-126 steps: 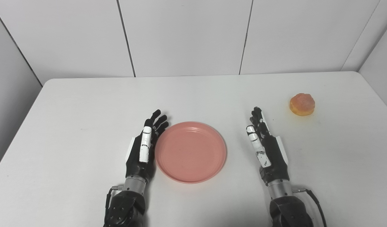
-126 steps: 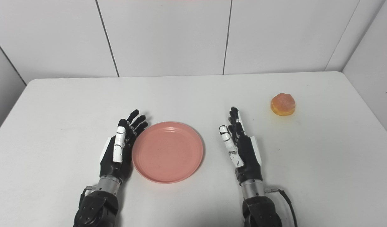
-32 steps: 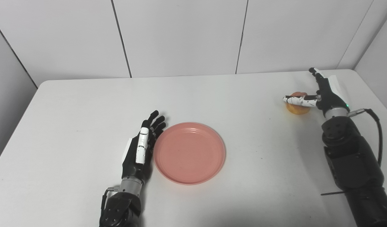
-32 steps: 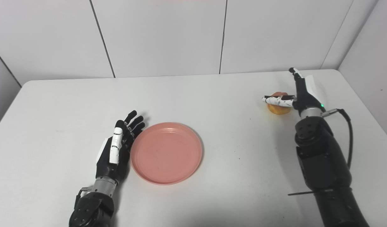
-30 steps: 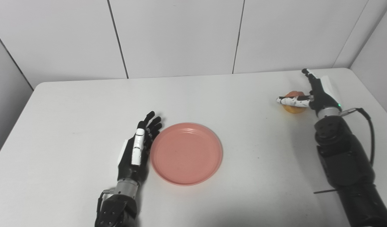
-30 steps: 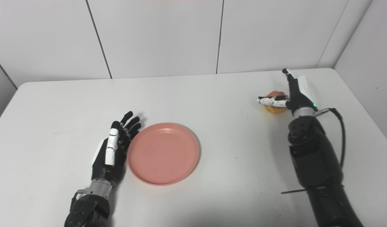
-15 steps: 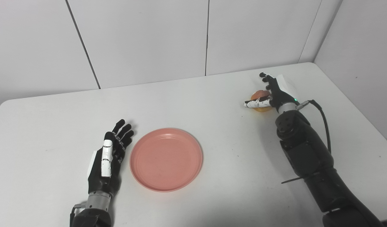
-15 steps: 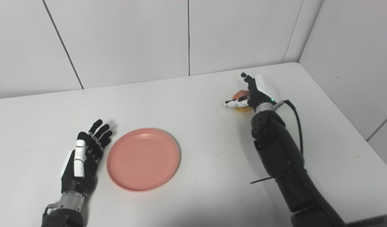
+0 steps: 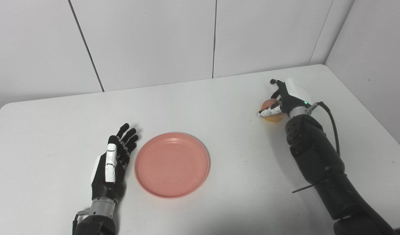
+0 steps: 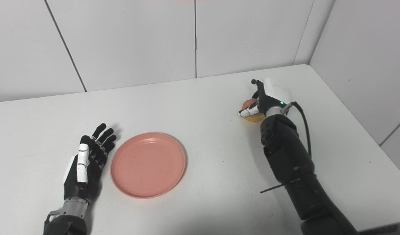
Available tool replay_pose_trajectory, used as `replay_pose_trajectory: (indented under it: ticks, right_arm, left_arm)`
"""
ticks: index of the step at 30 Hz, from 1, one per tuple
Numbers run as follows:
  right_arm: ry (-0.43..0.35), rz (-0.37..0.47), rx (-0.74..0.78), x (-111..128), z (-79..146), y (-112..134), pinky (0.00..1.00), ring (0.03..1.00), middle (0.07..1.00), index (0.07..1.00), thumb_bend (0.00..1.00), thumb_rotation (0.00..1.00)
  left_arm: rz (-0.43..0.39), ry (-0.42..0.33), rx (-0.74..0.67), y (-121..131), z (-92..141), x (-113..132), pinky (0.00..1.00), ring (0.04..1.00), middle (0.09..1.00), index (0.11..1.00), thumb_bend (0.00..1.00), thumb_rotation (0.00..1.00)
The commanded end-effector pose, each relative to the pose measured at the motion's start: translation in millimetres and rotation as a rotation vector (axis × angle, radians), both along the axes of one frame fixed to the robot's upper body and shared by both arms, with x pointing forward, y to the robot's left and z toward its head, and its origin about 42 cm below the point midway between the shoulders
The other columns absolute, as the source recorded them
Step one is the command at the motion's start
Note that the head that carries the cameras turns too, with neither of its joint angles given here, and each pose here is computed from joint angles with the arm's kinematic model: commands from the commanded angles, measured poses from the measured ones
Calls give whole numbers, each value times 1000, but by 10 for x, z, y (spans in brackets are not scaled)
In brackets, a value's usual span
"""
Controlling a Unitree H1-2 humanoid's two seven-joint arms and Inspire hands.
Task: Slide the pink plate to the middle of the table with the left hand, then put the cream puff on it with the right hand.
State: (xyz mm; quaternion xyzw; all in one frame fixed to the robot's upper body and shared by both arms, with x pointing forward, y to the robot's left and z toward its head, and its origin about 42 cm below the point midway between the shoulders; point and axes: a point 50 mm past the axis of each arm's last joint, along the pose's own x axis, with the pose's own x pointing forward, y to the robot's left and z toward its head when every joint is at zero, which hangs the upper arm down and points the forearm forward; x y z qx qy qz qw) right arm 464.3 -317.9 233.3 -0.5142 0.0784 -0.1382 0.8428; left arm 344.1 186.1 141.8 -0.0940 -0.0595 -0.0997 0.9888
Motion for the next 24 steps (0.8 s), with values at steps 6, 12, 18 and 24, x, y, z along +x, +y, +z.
replay_pose_trajectory:
  ticks: [6, 12, 18, 24]
  right_arm:
    - [-50, -28, -83, 18, 266, -22, 335, 466, 702, 760, 509, 0]
    - [-66, -57, -137, -17, 284, -33, 349, 414, 529, 586, 513, 0]
    - [-187, -82, -115, -63, 346, 29, 294, 397, 487, 511, 517, 0]
    - [-263, -77, -87, -99, 419, 62, 260, 370, 454, 525, 516, 0]
  left_arm:
    - [-7, -25, 0, -29, 99, 4, 946, 896, 893, 876, 524, 1000]
    - [-8, -28, 3, -38, 106, -5, 947, 899, 897, 880, 531, 1000]
    - [-9, -23, 1, -41, 115, -6, 943, 901, 898, 882, 531, 1000]
    - [-11, -20, 0, -56, 120, -10, 953, 904, 900, 885, 543, 1000]
